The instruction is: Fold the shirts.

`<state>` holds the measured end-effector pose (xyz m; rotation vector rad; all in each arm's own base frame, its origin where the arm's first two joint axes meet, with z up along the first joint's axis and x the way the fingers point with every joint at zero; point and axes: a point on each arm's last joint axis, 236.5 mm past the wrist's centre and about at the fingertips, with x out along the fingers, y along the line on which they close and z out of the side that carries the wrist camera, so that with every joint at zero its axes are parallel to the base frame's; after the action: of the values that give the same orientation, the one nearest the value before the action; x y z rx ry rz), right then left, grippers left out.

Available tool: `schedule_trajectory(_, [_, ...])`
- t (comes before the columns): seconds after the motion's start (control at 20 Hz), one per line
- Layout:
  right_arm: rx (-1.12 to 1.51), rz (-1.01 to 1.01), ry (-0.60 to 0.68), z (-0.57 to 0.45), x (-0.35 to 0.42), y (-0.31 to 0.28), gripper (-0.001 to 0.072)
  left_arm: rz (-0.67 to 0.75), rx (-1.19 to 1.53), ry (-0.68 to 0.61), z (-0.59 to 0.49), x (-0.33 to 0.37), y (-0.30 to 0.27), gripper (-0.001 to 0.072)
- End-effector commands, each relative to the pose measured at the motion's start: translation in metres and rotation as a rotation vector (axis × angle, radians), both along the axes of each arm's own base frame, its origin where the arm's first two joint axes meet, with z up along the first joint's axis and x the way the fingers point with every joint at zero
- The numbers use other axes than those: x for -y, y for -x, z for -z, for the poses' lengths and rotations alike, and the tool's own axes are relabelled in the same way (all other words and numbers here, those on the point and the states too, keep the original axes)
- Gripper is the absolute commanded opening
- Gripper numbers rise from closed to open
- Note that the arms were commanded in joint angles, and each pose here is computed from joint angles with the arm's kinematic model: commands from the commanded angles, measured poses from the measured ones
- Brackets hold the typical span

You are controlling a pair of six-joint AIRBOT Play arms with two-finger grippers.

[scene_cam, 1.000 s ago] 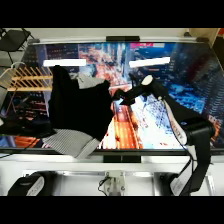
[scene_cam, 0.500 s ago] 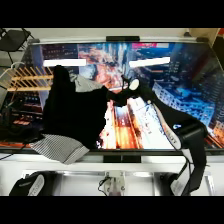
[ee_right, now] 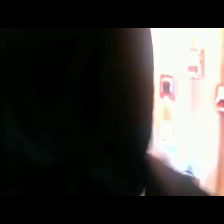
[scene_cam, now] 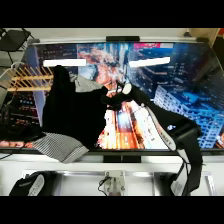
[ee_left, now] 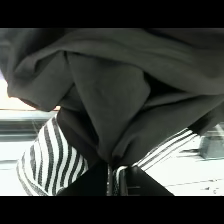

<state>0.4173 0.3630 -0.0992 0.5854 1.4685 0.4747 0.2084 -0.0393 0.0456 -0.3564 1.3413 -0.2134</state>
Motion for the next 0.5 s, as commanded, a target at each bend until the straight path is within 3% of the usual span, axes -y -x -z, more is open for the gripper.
schedule_trajectory(0.0, [0.04, 0.055, -0.057, -0.01, -0.014, -0.013, 0.0074, -0.005, 0.036, 0.008, -0.008, 0.002, -0.007, 0.0057])
schedule_trajectory(0.2, [0.379, -0.047, -0.042, -0.094, 0.018, -0.051, 0.0066, 0.004, 0.261, 0.065, -0.083, 0.016, -0.043, 0.0057])
schedule_trajectory(0.35, [0.789, 0.002, -0.018, -0.247, 0.077, -0.079, 0.0066, -0.045, 0.745, 0.167, -0.232, 0.033, -0.094, 0.0057])
schedule_trajectory(0.45, [1.14, 0.119, -0.043, -0.39, 0.124, -0.067, 0.0066, -0.092, 1.084, 0.296, -0.349, 0.044, -0.095, 0.0057])
